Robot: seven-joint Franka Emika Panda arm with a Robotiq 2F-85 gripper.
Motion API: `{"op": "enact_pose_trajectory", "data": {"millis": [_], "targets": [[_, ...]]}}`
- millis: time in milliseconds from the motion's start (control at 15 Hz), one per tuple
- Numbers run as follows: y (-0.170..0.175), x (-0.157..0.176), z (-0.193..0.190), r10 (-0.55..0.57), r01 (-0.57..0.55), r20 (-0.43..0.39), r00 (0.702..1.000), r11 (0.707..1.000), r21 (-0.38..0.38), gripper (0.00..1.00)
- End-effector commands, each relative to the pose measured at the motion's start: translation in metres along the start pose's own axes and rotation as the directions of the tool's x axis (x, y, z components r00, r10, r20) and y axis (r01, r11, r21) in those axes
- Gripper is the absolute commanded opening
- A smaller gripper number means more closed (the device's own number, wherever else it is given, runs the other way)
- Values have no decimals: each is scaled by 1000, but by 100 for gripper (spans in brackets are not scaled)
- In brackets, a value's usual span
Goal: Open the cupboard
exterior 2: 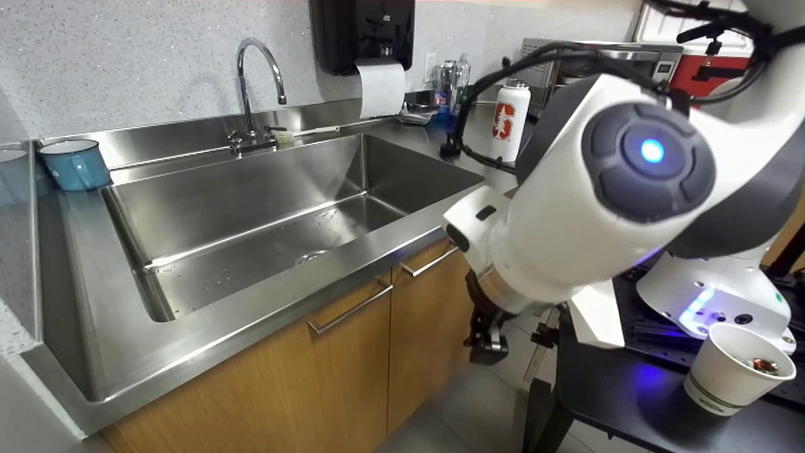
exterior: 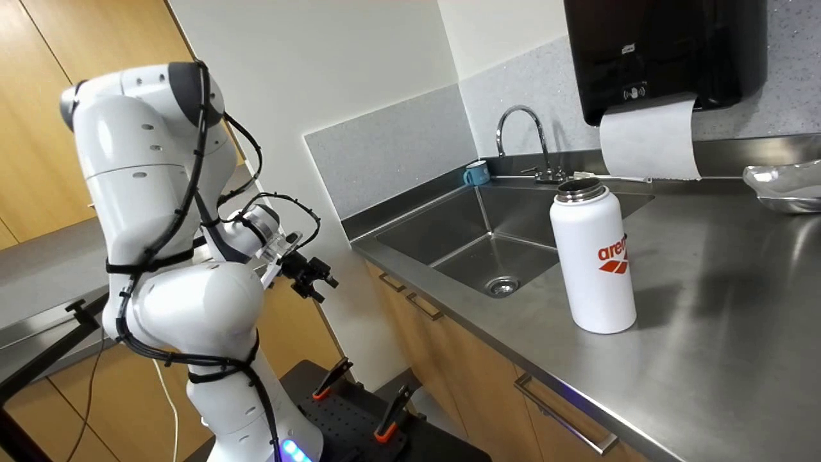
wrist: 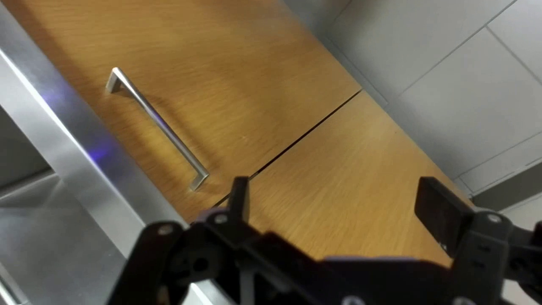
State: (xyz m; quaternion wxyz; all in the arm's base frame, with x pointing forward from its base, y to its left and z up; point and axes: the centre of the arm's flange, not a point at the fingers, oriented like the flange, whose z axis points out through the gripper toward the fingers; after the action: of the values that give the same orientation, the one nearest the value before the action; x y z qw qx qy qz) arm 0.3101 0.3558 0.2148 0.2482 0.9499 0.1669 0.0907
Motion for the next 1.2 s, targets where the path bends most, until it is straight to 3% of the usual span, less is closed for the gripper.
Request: {"op": "enact_pose_trajectory", "data": {"millis": [0,333,667,800,1133], "targets": [[-71,29,49,48,-45,20,999,989,-141,100],[-117,34,98,-11,-7,-53,999,946,-324,100],[-118,32,123,-230,123,-171,958,869,-479,100],[-120,25,125,-198,109,-162,967,891,-442,100],[-118,27,127,-224,127,-168,960,883,-452,100]]}}
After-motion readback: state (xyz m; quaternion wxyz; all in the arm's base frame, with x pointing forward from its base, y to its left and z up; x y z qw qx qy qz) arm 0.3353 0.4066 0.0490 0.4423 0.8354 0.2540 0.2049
